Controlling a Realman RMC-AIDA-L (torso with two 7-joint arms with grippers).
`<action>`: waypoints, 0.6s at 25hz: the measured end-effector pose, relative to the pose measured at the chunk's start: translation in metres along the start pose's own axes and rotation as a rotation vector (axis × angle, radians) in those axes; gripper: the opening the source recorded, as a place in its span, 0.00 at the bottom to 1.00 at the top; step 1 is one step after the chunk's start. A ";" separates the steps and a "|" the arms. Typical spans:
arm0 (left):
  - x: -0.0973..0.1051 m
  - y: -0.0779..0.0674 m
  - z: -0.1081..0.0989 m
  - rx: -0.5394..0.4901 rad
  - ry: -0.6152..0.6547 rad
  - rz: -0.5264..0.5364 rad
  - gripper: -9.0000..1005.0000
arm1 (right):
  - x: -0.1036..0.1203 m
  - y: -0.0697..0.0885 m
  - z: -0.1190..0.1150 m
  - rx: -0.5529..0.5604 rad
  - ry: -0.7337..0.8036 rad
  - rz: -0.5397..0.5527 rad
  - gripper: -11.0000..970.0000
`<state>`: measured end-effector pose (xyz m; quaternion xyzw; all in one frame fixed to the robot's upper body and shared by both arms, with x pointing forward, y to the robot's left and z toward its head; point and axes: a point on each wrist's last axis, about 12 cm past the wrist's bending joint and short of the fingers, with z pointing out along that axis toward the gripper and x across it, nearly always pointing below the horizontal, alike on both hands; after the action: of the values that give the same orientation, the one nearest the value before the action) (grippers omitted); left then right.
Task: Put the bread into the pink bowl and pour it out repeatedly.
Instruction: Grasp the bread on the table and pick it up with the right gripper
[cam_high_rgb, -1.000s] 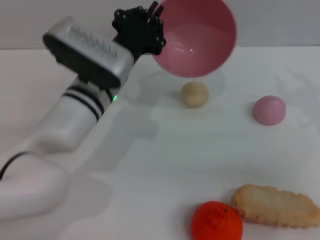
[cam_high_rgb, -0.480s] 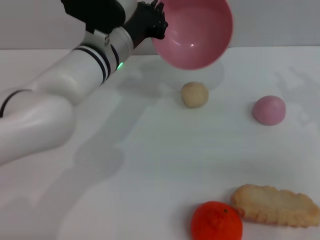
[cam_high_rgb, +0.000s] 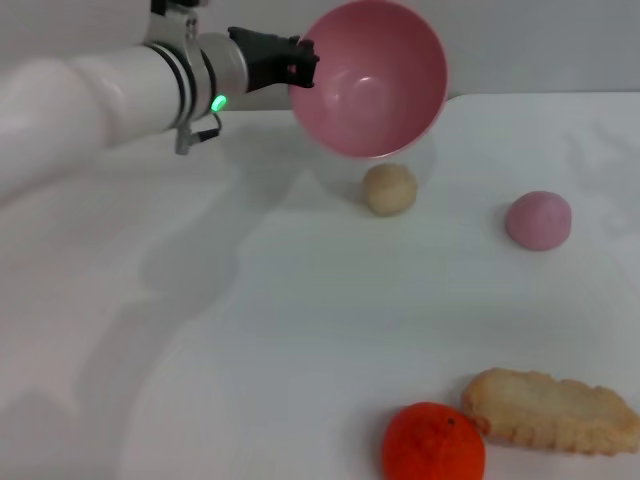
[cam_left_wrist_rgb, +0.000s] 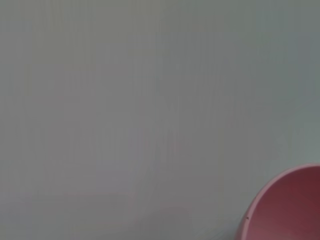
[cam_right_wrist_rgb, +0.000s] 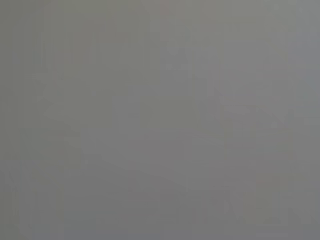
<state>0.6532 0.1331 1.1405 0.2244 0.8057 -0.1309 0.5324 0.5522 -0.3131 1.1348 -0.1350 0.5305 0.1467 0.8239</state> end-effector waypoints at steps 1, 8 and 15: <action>-0.006 0.009 -0.003 0.031 0.076 -0.022 0.05 | 0.000 -0.002 0.000 0.009 0.003 -0.001 0.51; -0.020 0.037 -0.020 0.260 0.202 -0.116 0.05 | 0.005 -0.017 0.006 0.096 0.050 0.012 0.51; -0.018 0.067 -0.050 0.413 0.356 -0.176 0.05 | 0.009 -0.029 0.026 0.083 0.221 0.167 0.52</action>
<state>0.6530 0.2094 1.1790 0.2766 0.8591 -0.2964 0.3124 0.5890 -0.3293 1.1387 -0.0715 0.6330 0.1768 0.7503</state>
